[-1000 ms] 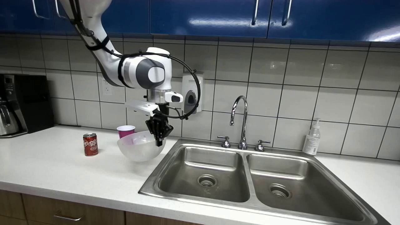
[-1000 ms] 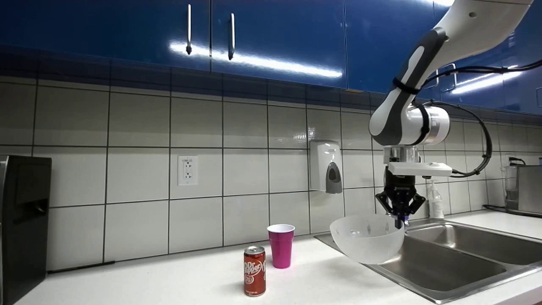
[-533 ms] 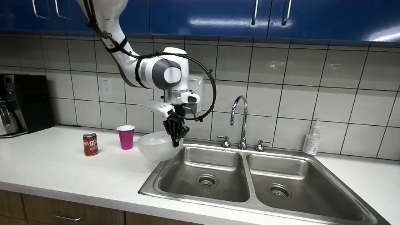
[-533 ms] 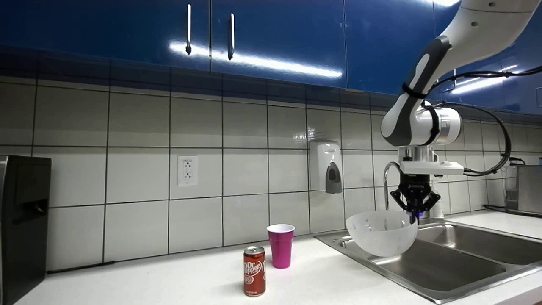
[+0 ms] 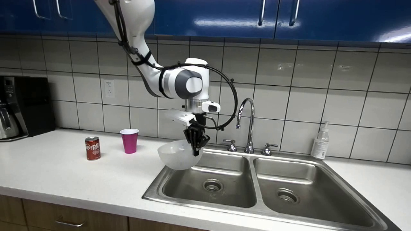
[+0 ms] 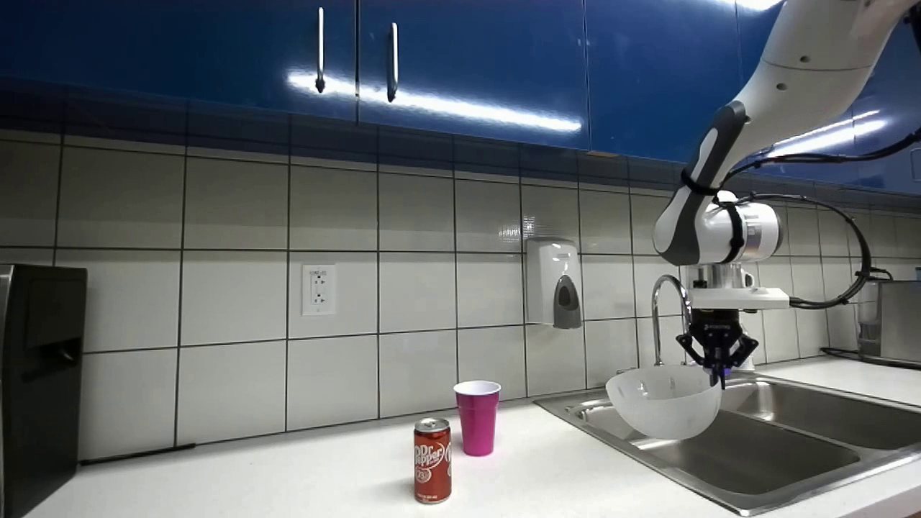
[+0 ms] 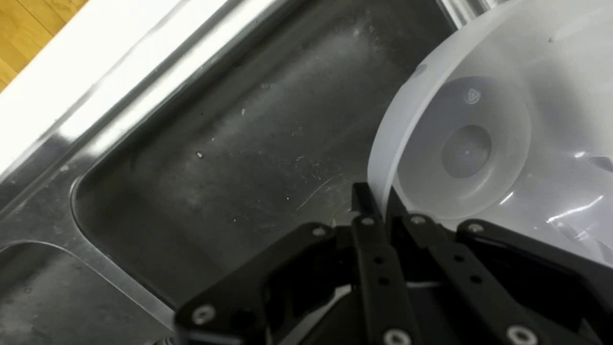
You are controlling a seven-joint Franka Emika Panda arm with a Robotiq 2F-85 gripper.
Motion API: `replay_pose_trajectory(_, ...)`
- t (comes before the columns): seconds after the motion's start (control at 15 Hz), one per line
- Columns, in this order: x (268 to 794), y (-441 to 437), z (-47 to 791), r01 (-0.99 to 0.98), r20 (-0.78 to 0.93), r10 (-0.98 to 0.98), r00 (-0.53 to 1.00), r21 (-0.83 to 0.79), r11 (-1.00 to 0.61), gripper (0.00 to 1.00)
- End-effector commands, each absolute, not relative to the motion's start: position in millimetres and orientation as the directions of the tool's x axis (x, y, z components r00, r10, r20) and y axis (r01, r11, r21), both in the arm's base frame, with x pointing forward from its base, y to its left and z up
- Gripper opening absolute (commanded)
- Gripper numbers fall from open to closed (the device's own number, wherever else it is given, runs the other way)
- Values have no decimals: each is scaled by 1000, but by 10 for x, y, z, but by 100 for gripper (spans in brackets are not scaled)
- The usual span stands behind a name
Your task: Put the plastic bowl in the left sink
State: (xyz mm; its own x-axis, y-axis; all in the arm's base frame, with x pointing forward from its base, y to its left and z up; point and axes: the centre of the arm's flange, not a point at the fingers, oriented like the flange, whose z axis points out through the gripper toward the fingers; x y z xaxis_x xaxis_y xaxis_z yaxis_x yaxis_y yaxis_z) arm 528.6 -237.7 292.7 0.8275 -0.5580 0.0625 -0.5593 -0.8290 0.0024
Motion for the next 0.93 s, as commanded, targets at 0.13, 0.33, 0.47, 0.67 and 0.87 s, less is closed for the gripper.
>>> replay_pose_trajectory(0.13,5613,-2872,2853,-629,25,-629,777,4,-778,2)
replay_pose_trajectory(0.33,5679,-3069,2830,-660,25,-660,751,8,-751,2)
replay_pose_trajectory(0.47,5705,-3194,2800,-682,22,-681,732,13,-732,2)
replay_pose_trajectory(0.67,5751,-3335,2710,-708,8,-708,707,16,-706,2)
replay_pose_trajectory(0.87,5769,-3413,2589,-721,-4,-721,693,19,-693,2)
